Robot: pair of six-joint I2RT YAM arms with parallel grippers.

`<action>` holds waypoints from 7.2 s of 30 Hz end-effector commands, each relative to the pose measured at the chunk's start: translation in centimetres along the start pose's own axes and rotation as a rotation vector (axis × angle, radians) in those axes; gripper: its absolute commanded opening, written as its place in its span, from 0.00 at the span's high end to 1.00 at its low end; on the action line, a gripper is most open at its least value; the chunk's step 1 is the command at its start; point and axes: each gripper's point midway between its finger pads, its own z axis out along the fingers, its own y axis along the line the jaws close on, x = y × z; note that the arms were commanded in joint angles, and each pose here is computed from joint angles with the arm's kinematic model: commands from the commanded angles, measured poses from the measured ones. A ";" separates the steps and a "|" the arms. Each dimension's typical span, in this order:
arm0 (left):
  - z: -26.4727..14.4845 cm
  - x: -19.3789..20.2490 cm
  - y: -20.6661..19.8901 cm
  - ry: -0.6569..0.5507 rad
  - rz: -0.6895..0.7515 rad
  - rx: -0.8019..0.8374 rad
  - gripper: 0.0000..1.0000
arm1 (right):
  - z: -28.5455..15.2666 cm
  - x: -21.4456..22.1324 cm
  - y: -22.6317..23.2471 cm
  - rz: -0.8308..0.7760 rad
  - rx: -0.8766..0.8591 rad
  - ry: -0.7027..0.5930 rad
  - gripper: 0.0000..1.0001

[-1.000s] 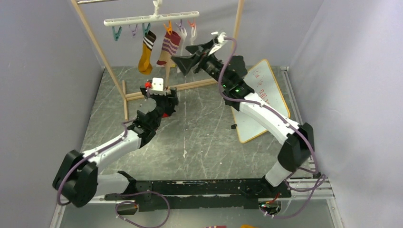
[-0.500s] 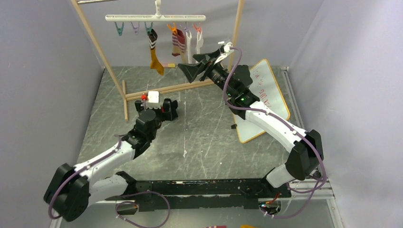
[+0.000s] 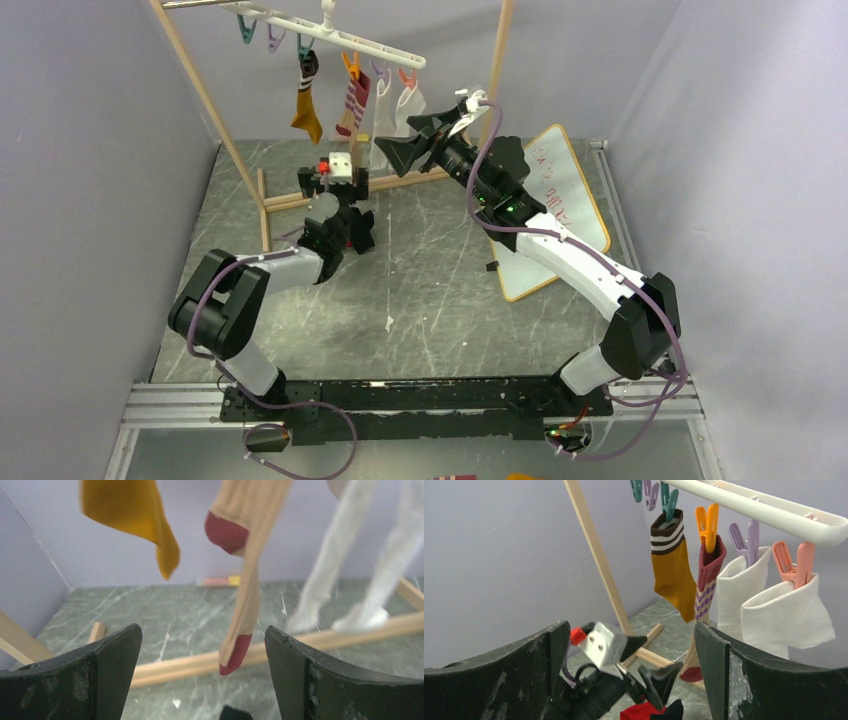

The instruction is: Remove the socks clipped to the hanger

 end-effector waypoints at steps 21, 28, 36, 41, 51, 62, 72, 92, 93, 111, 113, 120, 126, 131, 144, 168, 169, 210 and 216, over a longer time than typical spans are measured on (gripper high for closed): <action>12.9 -3.3 1.2 -0.250 -0.099 0.389 0.03 | 0.6 -0.7 0.7 -0.027 -0.051 -0.006 0.00; 17.4 -1.6 1.5 -0.241 -0.167 0.486 0.12 | 0.7 -0.6 0.5 -0.041 -0.048 0.002 0.00; 16.8 -2.5 1.6 -0.251 -0.201 0.531 0.95 | 1.0 -0.2 0.4 -0.032 -0.052 0.010 0.00; 12.9 -4.8 2.1 -0.288 -0.208 0.526 0.95 | 2.0 0.1 1.0 0.000 -0.078 0.010 0.00; 4.5 -7.0 -1.3 -0.287 -0.152 0.487 0.95 | 6.6 -0.2 4.4 0.026 -0.168 -0.014 0.00; 0.7 -6.3 -4.7 -0.236 -0.084 0.472 0.95 | 13.5 -1.2 1.7 0.078 -0.060 -0.057 0.02; -0.6 -5.0 -5.9 -0.196 -0.063 0.482 0.95 | 15.4 0.5 -0.1 0.102 0.003 -0.059 0.08; -1.7 -4.6 -6.9 -0.179 -0.044 0.507 0.95 | 16.7 -0.8 -1.5 0.072 0.011 -0.153 0.26; -1.7 -4.6 -6.8 -0.177 -0.041 0.505 0.95 | 16.8 -0.8 -1.5 0.073 0.012 -0.159 0.27; -1.8 -3.9 -7.3 -0.161 -0.029 0.513 0.95 | 17.7 -1.0 -2.4 0.083 0.025 -0.226 0.38; -1.8 -3.8 -7.3 -0.160 -0.031 0.513 0.95 | 17.8 -1.1 -2.3 0.079 0.024 -0.229 0.39; -1.8 -3.6 -7.6 -0.155 -0.031 0.519 0.95 | 17.7 -1.7 -2.2 0.072 0.015 -0.245 0.41; -1.8 -3.2 -7.7 -0.147 -0.027 0.520 0.95 | 17.6 -2.0 -2.1 0.068 0.011 -0.256 0.43; -1.8 -3.1 -7.8 -0.144 -0.029 0.523 0.95 | 17.6 -2.5 -2.1 0.062 0.009 -0.267 0.48; -2.0 -2.9 -7.9 -0.137 -0.025 0.522 0.95 | 17.6 -2.5 -2.2 0.063 0.005 -0.265 0.84; -11.5 8.8 -8.8 0.297 -0.170 0.564 0.92 | 17.3 -1.7 -2.5 0.074 0.004 -0.244 0.96; -11.7 9.0 -8.9 0.303 -0.172 0.561 0.84 | 17.3 -1.8 -2.6 0.071 0.005 -0.244 0.94; 0.6 -4.3 -8.4 -0.134 -0.008 0.354 0.02 | -6.8 -2.9 -8.6 0.144 0.282 -0.208 0.00; 5.9 -2.6 -10.0 -0.104 -0.042 0.356 0.02 | -7.6 -2.4 -9.3 0.136 0.302 -0.187 0.00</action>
